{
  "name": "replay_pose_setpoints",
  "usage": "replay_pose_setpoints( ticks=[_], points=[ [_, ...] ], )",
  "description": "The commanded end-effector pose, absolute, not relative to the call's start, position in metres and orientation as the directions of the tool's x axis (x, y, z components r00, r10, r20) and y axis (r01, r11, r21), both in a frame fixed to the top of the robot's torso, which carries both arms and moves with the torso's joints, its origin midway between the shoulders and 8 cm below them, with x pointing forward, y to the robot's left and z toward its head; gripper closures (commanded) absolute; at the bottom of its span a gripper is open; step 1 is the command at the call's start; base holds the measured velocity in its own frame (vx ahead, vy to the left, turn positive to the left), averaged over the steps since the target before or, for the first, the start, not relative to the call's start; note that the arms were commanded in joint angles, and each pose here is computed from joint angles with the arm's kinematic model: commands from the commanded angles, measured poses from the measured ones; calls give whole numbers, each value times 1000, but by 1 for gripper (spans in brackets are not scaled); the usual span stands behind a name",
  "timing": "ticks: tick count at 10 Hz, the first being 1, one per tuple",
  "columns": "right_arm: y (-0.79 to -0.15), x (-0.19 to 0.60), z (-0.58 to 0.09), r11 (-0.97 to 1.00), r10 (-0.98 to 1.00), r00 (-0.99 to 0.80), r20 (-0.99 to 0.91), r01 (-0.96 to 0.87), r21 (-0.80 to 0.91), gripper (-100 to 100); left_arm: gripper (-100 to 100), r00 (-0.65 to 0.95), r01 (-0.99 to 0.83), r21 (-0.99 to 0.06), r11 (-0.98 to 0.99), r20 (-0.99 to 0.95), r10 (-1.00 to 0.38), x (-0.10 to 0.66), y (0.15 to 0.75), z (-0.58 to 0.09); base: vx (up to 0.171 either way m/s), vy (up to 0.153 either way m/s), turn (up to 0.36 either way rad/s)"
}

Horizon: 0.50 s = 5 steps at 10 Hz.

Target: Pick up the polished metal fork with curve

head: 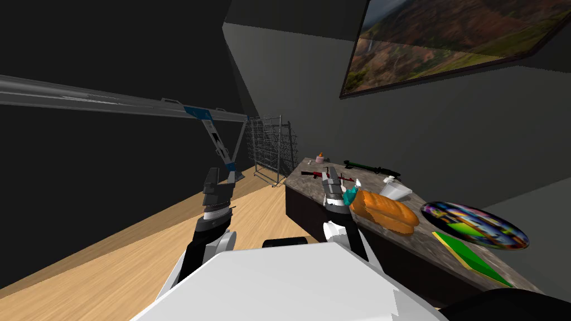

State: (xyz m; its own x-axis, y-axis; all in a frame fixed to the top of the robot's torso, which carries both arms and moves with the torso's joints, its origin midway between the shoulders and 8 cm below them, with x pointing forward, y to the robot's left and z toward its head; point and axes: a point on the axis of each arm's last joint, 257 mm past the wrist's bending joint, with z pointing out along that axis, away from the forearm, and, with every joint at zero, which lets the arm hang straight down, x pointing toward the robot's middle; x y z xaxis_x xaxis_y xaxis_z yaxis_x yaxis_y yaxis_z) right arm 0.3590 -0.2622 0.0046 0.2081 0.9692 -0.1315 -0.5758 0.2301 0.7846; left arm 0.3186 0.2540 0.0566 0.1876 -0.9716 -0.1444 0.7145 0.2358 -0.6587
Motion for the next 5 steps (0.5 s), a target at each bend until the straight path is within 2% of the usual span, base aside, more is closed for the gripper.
replay_pose_setpoints(
  ticks=[1, 5],
  points=[
    [-263, 363, 0, 254, 966, 196, -171, -562, 787, -100, 0, 188, 715, -659, 236, -144, -972, 319, 254, 57, -34, -30, 77],
    [-271, 378, -13, 310, 951, 183, -251, -510, 803, -100, 0, 188, 715, -659, 236, -144, -972, 319, 254, 57, -57, -54, 87]
  ],
)
